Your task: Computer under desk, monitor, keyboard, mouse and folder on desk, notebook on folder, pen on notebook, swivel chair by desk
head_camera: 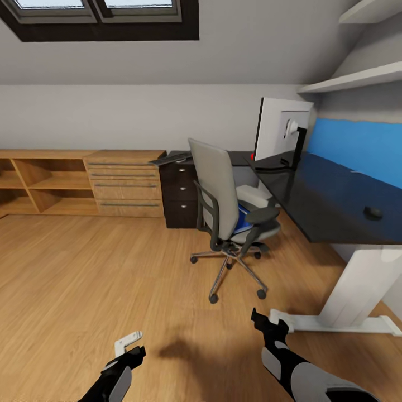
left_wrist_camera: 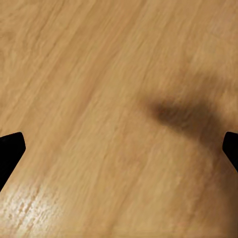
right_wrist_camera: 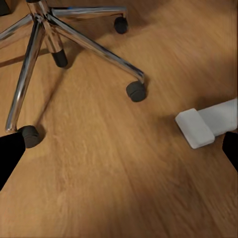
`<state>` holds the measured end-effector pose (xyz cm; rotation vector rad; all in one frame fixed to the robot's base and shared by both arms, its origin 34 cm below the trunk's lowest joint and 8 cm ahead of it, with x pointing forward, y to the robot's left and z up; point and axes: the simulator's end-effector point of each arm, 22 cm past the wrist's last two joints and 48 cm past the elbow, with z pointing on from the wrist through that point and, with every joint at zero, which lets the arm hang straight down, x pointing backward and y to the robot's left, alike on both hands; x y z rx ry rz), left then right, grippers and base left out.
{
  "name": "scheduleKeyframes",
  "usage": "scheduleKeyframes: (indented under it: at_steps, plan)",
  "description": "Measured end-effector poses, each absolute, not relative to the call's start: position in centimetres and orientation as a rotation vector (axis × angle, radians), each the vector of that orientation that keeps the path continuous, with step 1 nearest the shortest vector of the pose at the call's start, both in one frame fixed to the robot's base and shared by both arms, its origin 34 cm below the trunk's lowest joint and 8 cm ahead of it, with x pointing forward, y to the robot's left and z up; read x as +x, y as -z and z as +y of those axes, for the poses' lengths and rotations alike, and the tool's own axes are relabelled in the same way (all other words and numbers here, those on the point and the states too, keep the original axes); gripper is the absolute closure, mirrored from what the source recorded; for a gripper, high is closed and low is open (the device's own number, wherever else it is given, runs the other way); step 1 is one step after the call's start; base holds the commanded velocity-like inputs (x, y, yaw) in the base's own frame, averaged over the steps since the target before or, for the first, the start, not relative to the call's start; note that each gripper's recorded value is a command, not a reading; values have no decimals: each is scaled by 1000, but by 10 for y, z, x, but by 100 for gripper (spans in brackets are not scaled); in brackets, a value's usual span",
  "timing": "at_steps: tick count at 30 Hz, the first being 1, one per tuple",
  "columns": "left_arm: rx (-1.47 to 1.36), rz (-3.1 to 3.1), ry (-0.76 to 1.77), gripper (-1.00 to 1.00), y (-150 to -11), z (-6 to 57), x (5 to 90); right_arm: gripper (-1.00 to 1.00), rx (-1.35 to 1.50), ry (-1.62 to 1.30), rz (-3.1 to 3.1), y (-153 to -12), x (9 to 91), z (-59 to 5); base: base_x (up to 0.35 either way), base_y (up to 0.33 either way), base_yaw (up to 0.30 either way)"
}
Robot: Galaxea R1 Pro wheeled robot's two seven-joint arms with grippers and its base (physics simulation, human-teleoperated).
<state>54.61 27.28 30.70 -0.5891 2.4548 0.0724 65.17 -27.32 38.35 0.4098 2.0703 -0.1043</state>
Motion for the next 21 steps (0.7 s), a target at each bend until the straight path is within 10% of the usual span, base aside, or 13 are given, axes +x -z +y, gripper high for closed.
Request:
scheduleKeyframes:
  at_steps: [21]
  plan:
    - [-484, 2417, -52, -100, -279, 247, 556, -100, 300, 117, 2067, -336, 637, -265, 0, 0, 0]
